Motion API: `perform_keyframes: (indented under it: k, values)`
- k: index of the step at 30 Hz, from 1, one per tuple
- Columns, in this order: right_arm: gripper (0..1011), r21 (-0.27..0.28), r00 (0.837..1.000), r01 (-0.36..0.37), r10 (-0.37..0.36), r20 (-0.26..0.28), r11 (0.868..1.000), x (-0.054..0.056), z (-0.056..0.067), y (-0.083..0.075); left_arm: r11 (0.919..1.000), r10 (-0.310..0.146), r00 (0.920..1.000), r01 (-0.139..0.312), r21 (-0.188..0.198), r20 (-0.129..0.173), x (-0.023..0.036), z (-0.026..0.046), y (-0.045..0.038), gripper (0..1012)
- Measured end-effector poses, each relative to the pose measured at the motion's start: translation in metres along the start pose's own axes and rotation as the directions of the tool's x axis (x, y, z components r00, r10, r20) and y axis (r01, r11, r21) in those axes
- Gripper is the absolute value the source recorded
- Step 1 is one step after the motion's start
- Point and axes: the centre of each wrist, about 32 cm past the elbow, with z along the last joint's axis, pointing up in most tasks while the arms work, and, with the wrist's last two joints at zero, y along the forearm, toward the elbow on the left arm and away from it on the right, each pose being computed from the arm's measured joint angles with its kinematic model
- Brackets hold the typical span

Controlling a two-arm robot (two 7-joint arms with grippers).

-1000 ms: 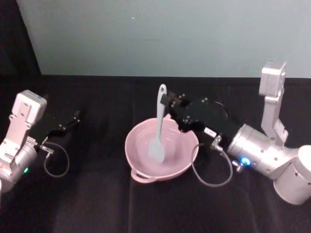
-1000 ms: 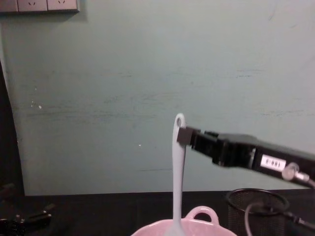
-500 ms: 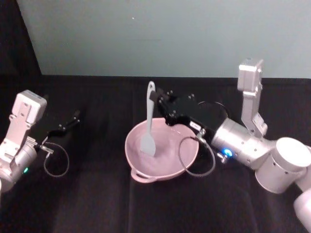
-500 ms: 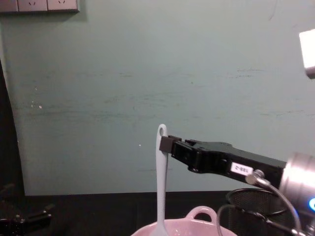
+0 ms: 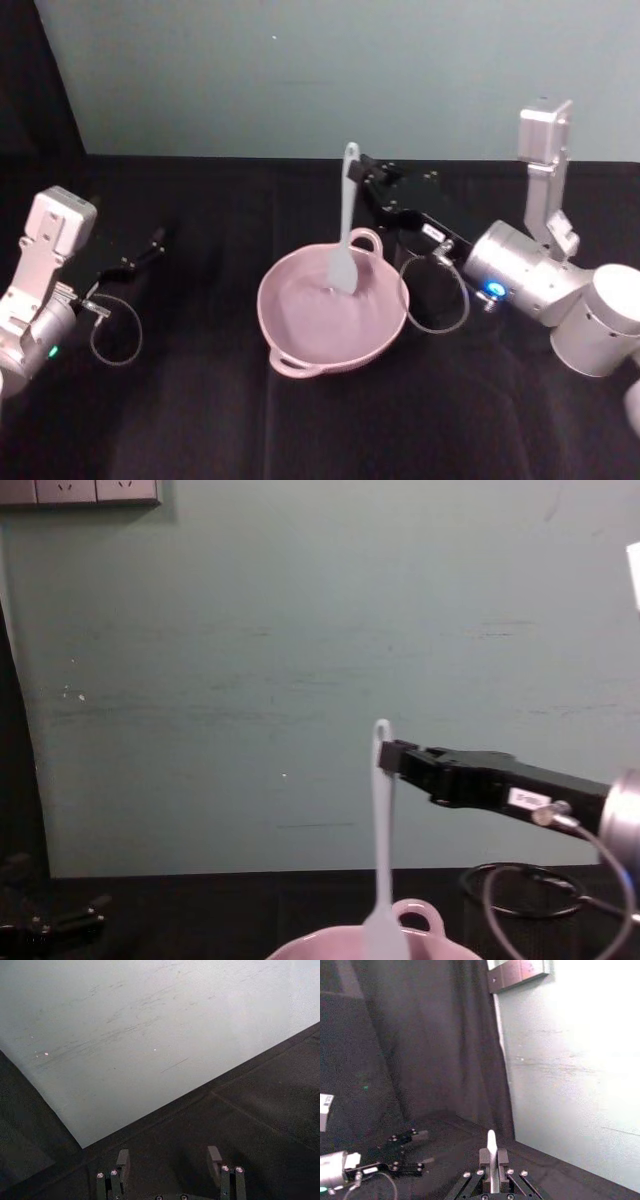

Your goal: Use the one hand to pick up the spoon and stir the clear water in the bowl.

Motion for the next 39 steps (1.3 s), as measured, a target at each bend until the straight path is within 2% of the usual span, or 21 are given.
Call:
perform_keyframes:
  k: [7,11,17,25,28,33,39]
  values:
    - [96,-0.02,1.0,0.02,-0.02,0.019,1.0,0.0,0.006,-0.021,1.0,0.0,1.0,0.0,0.0,0.0,0.0,0.0,0.0,1011]
    - [96,-0.024,1.0,0.001,0.0,0.028,1.0,-0.01,0.008,-0.032,1.0,0.0,1.0,0.0,0.0,0.0,0.0,0.0,0.0,1011]
    - [96,-0.021,0.999,-0.03,0.031,0.025,0.999,-0.023,0.009,-0.035,1.0,0.0,1.0,0.0,0.0,0.0,0.0,0.0,0.0,1011]
    - [96,-0.016,0.996,-0.088,0.088,0.014,0.996,-0.04,0.006,-0.025,1.0,0.0,1.0,0.0,0.0,0.0,0.0,0.0,0.0,1011]
    - [96,-0.014,0.995,-0.097,0.097,0.009,0.995,-0.041,0.005,-0.017,1.0,0.0,1.0,0.0,0.0,0.0,0.0,0.0,0.0,1011]
    - [96,-0.012,0.995,-0.1,0.1,-0.006,0.995,-0.038,0.002,-0.001,1.0,0.0,1.0,0.0,0.0,0.0,0.0,0.0,0.0,1011]
    - [96,-0.009,0.997,-0.079,0.079,-0.015,0.997,-0.028,-0.001,0.017,1.0,0.0,1.0,0.0,0.0,0.0,0.0,0.0,0.0,1011]
